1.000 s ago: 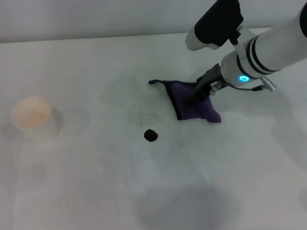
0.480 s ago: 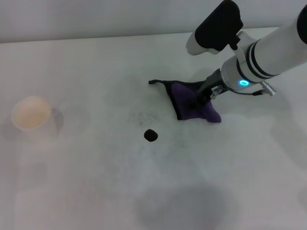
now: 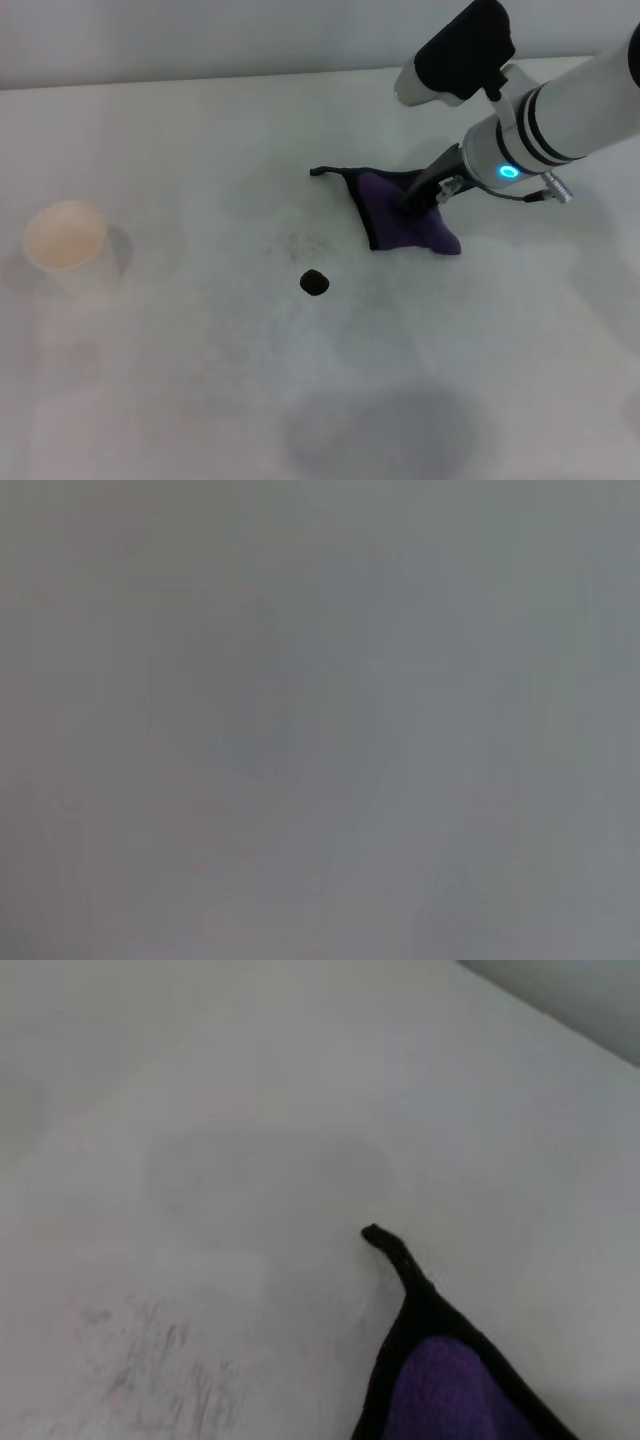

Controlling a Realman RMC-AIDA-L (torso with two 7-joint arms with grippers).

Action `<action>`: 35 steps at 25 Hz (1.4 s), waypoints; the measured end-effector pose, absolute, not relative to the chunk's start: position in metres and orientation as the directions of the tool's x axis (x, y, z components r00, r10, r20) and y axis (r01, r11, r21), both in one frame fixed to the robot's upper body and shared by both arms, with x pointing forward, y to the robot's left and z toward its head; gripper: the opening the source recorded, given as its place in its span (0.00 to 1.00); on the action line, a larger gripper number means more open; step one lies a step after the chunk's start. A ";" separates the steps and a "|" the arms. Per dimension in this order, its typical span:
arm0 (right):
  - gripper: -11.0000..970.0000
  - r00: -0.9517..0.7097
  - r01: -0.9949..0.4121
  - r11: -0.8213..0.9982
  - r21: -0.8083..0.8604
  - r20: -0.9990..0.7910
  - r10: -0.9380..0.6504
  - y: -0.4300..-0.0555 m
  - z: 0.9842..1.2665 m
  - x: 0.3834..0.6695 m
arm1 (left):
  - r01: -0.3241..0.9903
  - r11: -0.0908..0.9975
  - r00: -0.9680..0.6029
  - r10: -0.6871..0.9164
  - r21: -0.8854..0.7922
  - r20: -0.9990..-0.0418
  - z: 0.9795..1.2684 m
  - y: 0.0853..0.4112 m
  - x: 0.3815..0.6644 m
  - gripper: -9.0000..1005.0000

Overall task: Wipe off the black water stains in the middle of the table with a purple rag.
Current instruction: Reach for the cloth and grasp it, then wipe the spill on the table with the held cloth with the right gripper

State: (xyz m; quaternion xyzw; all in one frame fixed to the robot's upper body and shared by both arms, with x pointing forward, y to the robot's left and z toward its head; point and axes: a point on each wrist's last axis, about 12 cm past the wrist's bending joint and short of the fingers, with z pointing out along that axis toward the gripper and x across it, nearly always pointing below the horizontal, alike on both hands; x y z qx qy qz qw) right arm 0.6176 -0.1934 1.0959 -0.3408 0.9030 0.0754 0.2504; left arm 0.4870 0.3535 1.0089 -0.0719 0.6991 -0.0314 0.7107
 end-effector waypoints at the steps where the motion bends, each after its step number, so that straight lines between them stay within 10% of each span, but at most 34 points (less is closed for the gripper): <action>1: 0.37 -0.649 -0.643 0.765 -0.030 -0.509 -0.565 -0.194 1.095 0.618 | -0.055 0.988 0.021 -0.145 -0.146 -0.989 1.009 0.353 0.487 0.87; 8: 0.13 -0.669 -0.619 0.785 -0.012 -0.516 -0.535 -0.195 1.092 0.618 | -0.050 0.988 0.025 -0.143 -0.144 -0.989 1.010 0.353 0.487 0.87; 35: 0.13 -0.625 -0.747 0.621 0.237 -0.568 -0.535 -0.153 1.083 0.589 | -0.029 0.990 0.041 -0.135 -0.136 -0.990 1.015 0.351 0.496 0.87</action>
